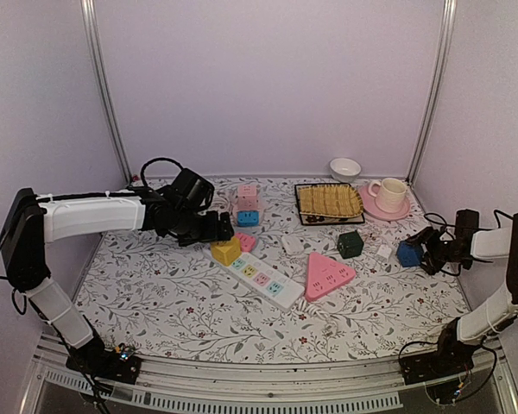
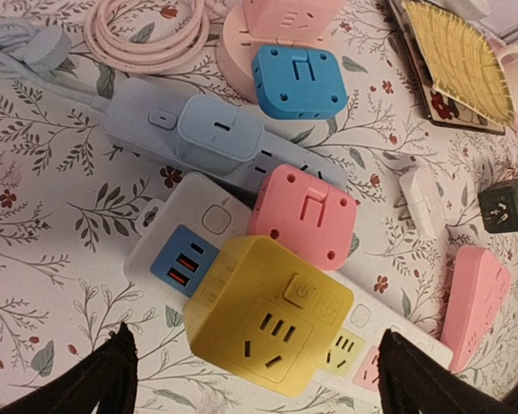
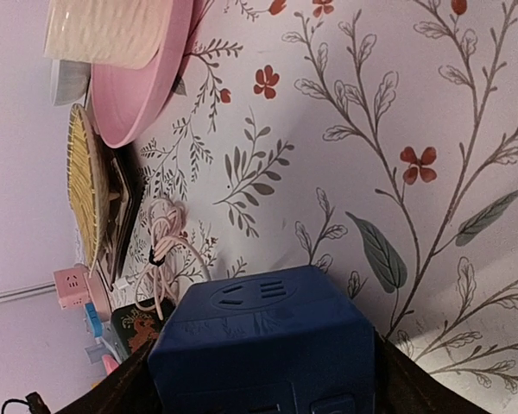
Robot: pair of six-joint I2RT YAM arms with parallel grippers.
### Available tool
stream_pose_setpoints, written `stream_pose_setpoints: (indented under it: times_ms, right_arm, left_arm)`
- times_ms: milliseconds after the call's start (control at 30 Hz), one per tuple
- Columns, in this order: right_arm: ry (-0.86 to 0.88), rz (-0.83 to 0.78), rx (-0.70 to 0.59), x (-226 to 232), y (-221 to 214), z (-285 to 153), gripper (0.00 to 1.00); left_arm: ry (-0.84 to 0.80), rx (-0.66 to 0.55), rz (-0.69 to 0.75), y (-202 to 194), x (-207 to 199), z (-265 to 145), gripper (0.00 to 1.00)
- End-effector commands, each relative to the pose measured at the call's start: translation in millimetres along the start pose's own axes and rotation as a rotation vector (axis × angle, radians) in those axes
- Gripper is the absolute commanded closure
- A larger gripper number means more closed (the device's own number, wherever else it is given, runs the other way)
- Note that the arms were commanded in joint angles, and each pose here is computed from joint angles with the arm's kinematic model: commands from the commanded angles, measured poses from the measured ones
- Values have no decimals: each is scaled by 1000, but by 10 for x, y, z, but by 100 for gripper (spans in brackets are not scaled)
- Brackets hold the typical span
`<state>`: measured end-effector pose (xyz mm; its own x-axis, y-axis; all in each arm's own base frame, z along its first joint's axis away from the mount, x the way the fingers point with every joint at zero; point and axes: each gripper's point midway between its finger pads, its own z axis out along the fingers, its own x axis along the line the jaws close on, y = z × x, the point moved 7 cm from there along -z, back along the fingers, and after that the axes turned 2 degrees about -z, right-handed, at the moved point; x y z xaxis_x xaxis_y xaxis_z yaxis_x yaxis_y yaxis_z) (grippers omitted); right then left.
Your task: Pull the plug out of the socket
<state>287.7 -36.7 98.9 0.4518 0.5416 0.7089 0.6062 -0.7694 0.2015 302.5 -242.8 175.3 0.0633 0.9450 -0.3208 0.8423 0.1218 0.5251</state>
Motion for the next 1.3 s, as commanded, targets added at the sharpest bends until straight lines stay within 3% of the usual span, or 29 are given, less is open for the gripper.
stream_pose_setpoints:
  times_ms: [0,733,1267]
  right_arm:
    - [-47,2,-15,-93,-9,-3,18]
    - [-251,-117,-133,-42,169,-305,14]
    - [-208,-297,-160,405,181,-452,8]
  left_arm:
    - [-14,-25,25,42,-47,-86,3]
    - [-27,-21,47,40,-66,-69,3]
    - [8,30,288,56,-179,215,3]
